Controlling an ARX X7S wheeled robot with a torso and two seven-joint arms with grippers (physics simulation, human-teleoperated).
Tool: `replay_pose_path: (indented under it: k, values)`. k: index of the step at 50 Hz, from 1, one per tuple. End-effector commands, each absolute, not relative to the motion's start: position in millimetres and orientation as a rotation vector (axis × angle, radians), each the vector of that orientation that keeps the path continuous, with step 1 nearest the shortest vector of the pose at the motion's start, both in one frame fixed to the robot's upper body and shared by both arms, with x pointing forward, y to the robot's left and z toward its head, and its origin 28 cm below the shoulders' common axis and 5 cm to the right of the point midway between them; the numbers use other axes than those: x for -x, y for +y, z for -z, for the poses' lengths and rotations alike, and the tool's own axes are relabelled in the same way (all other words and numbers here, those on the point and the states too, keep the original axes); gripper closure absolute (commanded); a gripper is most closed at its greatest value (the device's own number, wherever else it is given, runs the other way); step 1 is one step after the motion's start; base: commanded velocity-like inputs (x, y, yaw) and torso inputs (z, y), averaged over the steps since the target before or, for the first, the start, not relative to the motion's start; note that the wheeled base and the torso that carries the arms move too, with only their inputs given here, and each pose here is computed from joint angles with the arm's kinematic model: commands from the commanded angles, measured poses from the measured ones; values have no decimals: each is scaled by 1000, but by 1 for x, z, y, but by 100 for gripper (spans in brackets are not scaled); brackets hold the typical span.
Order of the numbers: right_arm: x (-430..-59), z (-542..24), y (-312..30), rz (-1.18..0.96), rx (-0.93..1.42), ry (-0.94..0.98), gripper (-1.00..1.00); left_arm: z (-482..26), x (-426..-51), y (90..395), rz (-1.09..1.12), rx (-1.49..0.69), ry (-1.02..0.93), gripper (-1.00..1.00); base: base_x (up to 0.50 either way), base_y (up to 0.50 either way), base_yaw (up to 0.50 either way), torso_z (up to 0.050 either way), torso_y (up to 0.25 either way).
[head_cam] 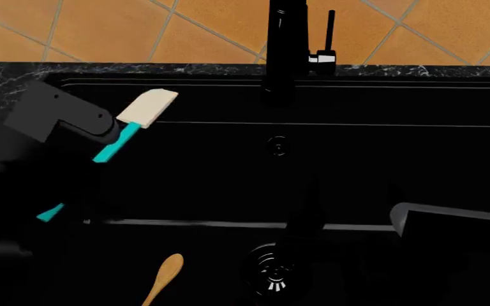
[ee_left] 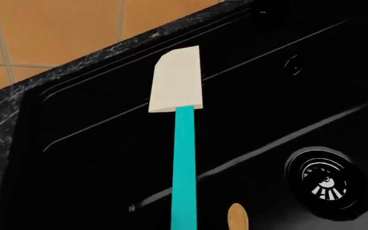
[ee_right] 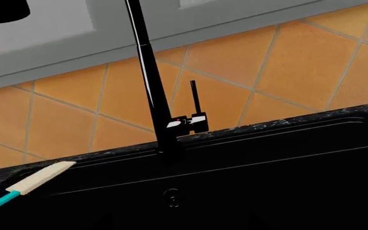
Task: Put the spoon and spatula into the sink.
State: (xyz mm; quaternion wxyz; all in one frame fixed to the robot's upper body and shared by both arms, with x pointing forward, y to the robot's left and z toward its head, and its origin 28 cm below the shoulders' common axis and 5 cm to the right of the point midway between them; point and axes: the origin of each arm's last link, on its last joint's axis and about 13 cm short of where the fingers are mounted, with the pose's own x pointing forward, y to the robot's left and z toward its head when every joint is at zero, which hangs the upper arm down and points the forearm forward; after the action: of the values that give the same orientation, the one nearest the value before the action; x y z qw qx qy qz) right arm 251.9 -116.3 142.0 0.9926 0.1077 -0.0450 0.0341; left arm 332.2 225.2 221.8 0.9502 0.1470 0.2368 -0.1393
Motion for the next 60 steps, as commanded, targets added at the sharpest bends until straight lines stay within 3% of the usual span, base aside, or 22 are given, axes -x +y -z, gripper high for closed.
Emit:
replay_pose_path:
  k: [1, 23, 24, 60]
  values:
    - [-251, -142, -116, -68, -217, -90, -100, -189, -332, 216, 341, -296, 561, 100, 0, 0, 0, 0, 0]
    - [-250, -140, -118, -63, -220, -93, -100, -171, -338, 185, 536, -351, 565, 100, 0, 0, 0, 0, 0]
    - [-248, -142, -118, -61, -221, -98, -100, -159, -337, 174, 624, -360, 577, 100, 0, 0, 0, 0, 0]
    - [-247, -142, -118, -61, -219, -98, -100, -86, -364, 171, 604, -335, 742, 100, 0, 0, 0, 0, 0]
